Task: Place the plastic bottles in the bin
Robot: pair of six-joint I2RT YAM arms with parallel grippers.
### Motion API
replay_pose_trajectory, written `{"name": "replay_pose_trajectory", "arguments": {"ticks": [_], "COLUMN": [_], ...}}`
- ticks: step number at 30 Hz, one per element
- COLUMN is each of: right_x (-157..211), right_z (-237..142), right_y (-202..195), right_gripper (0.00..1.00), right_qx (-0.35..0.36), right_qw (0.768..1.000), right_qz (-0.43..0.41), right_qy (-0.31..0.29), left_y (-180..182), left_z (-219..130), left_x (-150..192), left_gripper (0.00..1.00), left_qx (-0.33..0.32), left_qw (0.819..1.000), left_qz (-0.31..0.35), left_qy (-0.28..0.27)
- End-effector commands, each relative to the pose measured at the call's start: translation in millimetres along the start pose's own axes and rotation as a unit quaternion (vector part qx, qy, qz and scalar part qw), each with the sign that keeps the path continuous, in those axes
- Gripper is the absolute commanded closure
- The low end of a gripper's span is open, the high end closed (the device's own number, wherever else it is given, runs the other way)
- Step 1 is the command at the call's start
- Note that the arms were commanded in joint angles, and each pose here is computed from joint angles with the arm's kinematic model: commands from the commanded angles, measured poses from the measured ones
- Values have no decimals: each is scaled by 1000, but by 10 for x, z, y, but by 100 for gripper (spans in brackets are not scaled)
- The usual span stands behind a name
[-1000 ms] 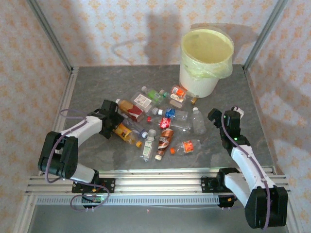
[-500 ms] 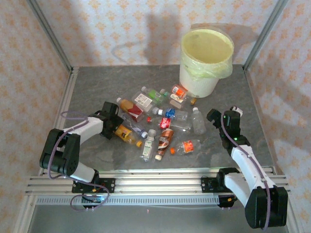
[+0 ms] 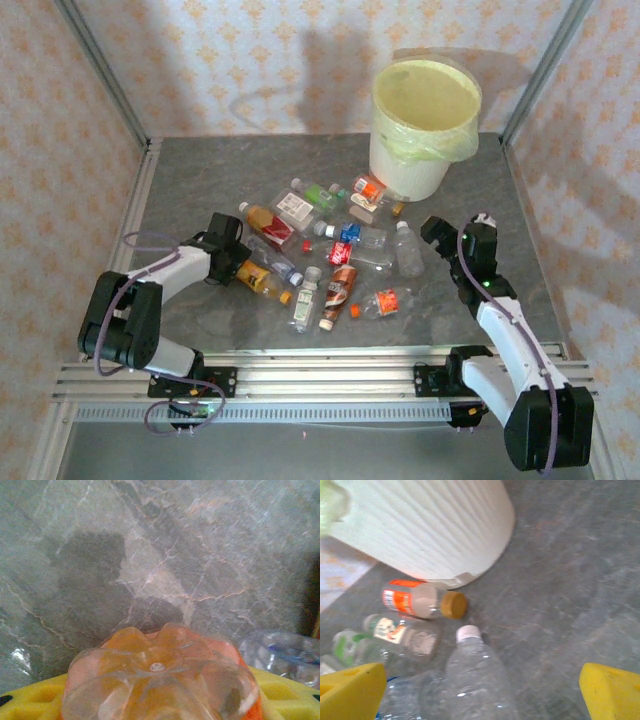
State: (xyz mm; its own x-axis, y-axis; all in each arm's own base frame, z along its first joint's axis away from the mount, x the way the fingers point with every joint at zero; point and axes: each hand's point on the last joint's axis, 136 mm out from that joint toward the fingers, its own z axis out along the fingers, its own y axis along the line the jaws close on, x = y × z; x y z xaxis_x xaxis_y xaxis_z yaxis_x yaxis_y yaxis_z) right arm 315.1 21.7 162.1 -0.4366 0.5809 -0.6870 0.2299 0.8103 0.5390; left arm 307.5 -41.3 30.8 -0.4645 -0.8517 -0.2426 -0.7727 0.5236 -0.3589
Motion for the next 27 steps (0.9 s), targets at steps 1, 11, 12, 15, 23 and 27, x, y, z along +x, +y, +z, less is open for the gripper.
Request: {"name": "replay_pose_trajectory", "arguments": {"ticks": [1,11,12,15,23,27], "right_x": [-218,-139,-117,-15,541,865], "right_z": [-109,-229,-238,-262,-676,-803], "right_y": [448,1076,1178,1487,2601,2926], "right_gripper": [1,1,1,1,1,1], "right_qx": [-86,-173,-187,-226,-398,-435], "right_qw": [996,982,979,967,880,844], "right_qz": [-7,-63,-69,-95,-181,-229], "right_qy": [-17,31,39,65,188,214], "left_y": [-102,-658,-791,-1227,-2184,-2447], "left_z": [-186,-1087,-1203,-1551,-2240,-2385], "left_x": [-206,-521,-528,-477,70,282], "left_gripper": [42,47,47,48,47,47], "left_qx": [25,149,173,247,404,435], "left_qw": [998,978,973,951,871,848], "left_qz": [7,69,83,136,269,294], "left_qy": [-55,-126,-128,-128,-81,-70]}}
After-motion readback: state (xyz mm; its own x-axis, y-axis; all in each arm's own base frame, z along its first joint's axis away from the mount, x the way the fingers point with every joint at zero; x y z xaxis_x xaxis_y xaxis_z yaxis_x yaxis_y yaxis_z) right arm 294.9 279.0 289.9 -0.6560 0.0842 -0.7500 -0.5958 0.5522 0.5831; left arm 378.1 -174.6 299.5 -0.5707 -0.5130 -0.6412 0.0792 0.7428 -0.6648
